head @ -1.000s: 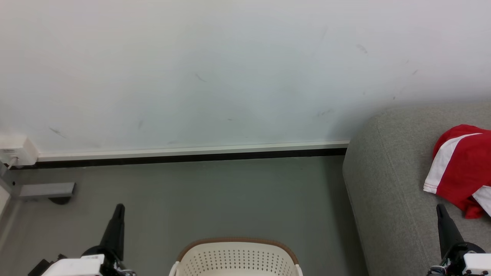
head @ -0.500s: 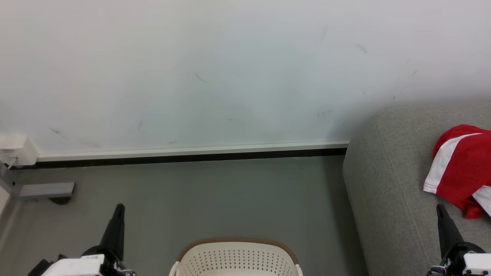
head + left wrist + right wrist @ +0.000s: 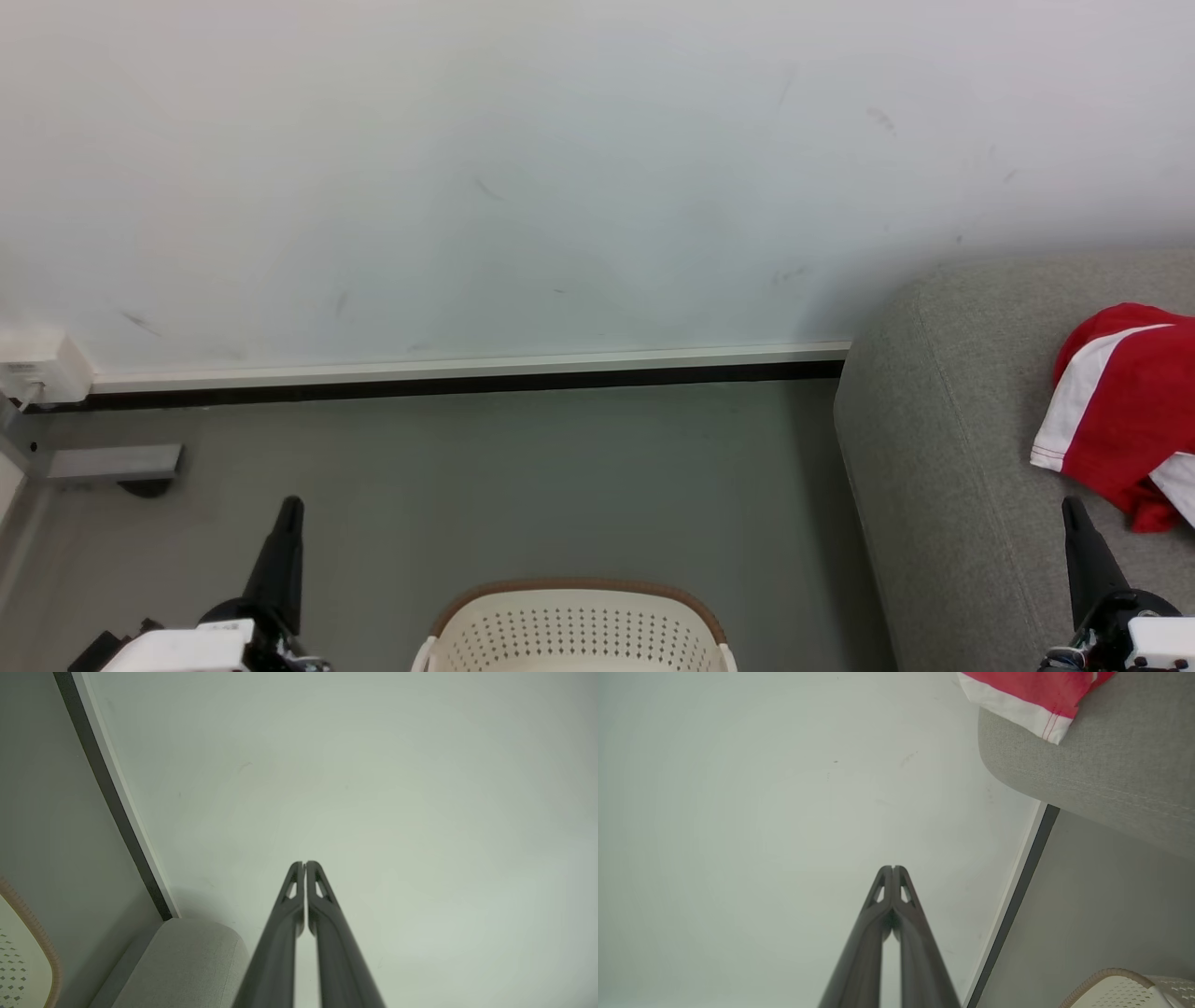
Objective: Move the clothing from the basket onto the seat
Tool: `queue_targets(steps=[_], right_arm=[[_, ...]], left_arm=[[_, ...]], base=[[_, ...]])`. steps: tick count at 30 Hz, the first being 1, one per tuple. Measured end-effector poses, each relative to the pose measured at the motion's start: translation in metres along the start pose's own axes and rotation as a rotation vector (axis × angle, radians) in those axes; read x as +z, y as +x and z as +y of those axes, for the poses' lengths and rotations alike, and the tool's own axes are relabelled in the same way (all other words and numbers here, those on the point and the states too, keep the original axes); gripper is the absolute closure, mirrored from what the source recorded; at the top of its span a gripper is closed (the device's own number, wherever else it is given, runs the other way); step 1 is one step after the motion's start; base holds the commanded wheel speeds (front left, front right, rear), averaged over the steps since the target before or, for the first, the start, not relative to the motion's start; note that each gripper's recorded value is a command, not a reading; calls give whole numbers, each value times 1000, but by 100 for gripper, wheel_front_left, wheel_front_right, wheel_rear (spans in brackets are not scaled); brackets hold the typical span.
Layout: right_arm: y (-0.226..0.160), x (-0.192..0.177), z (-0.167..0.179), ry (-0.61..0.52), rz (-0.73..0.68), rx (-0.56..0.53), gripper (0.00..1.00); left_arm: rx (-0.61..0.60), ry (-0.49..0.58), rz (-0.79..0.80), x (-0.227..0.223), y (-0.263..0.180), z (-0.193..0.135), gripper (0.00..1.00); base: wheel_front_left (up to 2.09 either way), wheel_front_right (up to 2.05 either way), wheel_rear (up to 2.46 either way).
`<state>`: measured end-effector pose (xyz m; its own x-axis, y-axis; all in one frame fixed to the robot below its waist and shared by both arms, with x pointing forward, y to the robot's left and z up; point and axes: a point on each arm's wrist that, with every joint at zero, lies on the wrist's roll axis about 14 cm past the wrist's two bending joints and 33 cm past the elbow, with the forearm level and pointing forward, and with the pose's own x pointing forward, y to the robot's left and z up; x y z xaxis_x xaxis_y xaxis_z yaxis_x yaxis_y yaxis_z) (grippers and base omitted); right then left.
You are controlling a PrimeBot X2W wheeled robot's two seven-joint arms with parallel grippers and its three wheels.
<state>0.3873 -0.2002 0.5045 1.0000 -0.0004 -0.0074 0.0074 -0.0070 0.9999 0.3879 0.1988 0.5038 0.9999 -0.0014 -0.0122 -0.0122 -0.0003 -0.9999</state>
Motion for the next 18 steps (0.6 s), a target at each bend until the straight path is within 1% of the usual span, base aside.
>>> queue_targets(steps=[18], right_arm=[[0, 0, 0, 0, 0, 0, 100]], left_arm=[[0, 0, 0, 0, 0, 0, 100]], base=[[0, 0, 0]])
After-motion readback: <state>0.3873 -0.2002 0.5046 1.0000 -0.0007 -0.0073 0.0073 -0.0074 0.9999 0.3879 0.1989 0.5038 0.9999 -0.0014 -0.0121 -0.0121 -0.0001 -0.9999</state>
